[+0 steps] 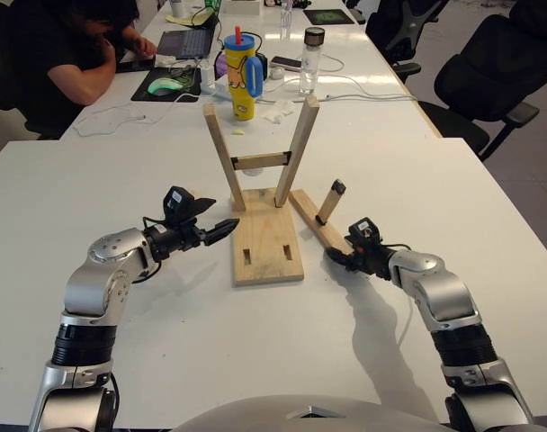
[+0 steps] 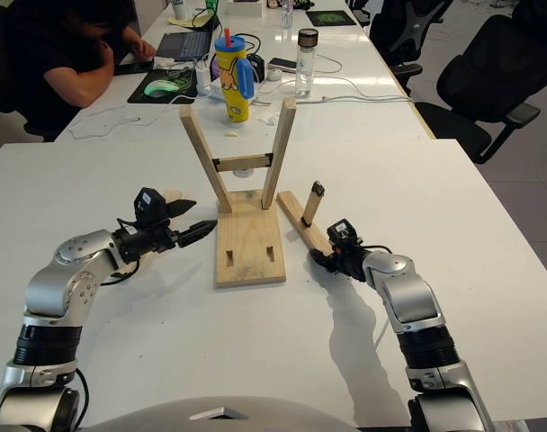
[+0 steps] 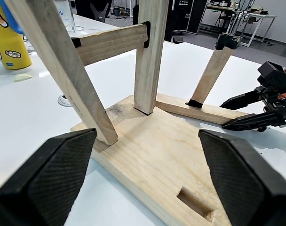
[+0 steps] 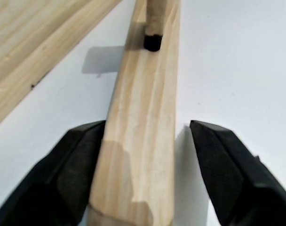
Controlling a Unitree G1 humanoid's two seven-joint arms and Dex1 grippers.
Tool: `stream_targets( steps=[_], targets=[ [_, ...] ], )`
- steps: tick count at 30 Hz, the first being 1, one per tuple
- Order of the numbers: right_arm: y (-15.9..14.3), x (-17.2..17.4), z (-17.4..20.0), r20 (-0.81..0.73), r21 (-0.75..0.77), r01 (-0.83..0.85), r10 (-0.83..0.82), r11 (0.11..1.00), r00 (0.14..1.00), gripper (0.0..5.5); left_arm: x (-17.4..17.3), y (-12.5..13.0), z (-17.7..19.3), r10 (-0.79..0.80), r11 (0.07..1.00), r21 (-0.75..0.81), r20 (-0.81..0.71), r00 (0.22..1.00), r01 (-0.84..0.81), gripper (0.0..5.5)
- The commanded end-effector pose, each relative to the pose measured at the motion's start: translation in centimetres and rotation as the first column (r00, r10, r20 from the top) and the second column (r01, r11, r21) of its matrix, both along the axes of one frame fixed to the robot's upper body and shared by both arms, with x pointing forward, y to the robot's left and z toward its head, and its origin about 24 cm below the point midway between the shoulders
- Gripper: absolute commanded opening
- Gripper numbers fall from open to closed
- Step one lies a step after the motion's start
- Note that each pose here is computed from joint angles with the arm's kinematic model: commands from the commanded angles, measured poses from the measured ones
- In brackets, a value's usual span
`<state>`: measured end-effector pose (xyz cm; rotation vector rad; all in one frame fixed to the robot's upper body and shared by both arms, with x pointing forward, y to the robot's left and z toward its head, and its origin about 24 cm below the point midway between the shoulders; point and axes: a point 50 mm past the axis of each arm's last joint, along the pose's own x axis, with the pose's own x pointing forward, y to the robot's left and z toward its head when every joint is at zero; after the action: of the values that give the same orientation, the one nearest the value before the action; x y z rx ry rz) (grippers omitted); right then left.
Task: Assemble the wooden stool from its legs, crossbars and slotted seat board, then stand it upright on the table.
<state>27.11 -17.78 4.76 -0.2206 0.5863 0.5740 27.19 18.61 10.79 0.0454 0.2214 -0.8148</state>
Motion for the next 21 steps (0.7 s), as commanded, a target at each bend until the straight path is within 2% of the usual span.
stream_targets(
  steps=[1,4,11,17,21],
  targets=[
    [0.4,-0.2,-0.9,-0.011,-0.015,-0.008,0.008,1.0,1.0,2.39,0.2,0.1,0.3,-0.036,0.999,0.036,0.012,0.999,0.036,4.05],
    [0.3,0.0,-1.0,0.019,-0.003,0.039,-0.039,0.999,0.999,2.11,0.2,-0.3,0.9,-0.077,0.997,0.008,0.016,0.997,0.077,4.05],
    [-0.4,0.8,0.2,0.151,0.073,0.135,-0.144,0.988,0.978,2.09,0.7,-0.4,2.3,-0.098,0.994,-0.047,0.035,0.995,0.099,4.05],
    [-1.3,2.4,6.3,0.417,0.373,0.116,-0.278,0.921,0.866,2.09,0.9,-0.1,3.3,-0.125,0.984,-0.122,0.037,0.991,0.129,4.05],
    [-1.1,2.2,9.8,0.473,0.549,-0.041,-0.27,0.835,0.839,2.08,1.0,-0.3,4.5,-0.157,0.964,-0.209,0.055,0.986,0.165,4.05]
  ],
)
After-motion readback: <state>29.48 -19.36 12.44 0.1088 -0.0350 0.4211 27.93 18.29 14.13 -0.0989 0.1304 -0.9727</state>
